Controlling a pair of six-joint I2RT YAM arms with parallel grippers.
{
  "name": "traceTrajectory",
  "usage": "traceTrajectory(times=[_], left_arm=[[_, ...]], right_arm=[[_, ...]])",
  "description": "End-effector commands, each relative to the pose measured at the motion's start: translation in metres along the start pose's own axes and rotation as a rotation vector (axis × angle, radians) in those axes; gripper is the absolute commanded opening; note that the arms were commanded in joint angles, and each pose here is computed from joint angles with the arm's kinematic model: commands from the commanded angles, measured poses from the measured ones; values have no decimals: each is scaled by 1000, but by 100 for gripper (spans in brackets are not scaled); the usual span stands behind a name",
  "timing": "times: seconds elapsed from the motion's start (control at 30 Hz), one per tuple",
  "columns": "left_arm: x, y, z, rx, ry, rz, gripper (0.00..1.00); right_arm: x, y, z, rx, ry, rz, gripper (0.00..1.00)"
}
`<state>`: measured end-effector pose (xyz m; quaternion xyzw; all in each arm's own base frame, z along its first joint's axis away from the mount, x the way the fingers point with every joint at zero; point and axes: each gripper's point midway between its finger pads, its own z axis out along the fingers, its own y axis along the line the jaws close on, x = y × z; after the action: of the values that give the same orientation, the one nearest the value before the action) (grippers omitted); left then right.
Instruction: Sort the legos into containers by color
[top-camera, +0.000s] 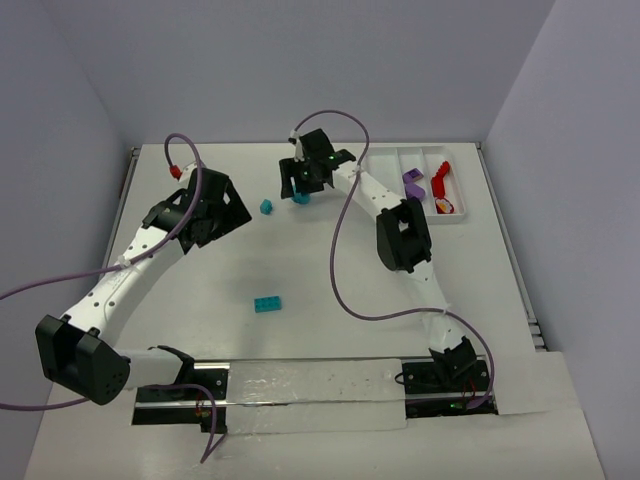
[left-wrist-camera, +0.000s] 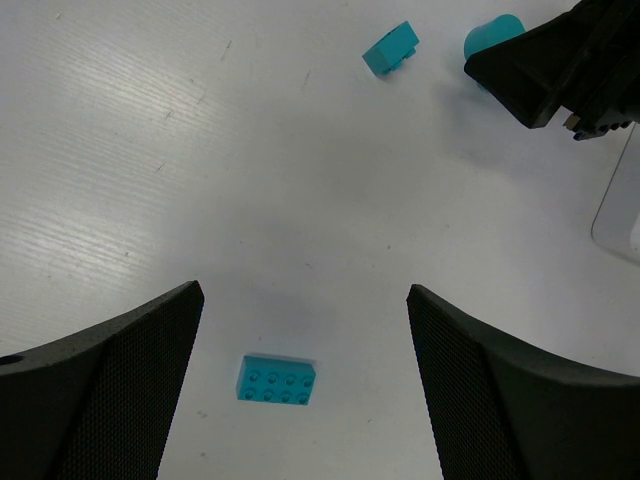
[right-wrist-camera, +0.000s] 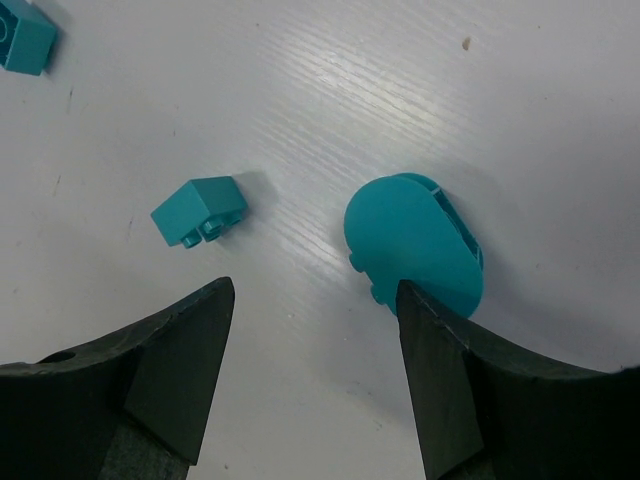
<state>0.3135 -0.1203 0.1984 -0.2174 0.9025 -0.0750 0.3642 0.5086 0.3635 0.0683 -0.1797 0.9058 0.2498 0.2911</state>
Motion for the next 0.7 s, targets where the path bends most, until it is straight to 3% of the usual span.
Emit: traceTrajectory(times=[0.0,0.13,0.2,0.4,0.57,0.67], left_arm=[[-18,-11,-12,53,-47,-24,91],[-15,-17,-4,66,-28,-29,91],[-17,-23,2,63,-24,-33,91],[-18,-44,28,41,16,-29,91],[-25,-73,52,30,22,-44,89],[-25,-97,71,2,34,-42,89]], right_arm=[[-3,18,-14,-34,-11,-23,73],[-18,27,-46,-30,-61,-39,74],[-40,39,-83,-32,-145,-62,75],[-43,22,-144,17,-230,-19,77],[-28,-12,-186,146,-254,50,78],[4,-32,-214,192,-268,117,79]])
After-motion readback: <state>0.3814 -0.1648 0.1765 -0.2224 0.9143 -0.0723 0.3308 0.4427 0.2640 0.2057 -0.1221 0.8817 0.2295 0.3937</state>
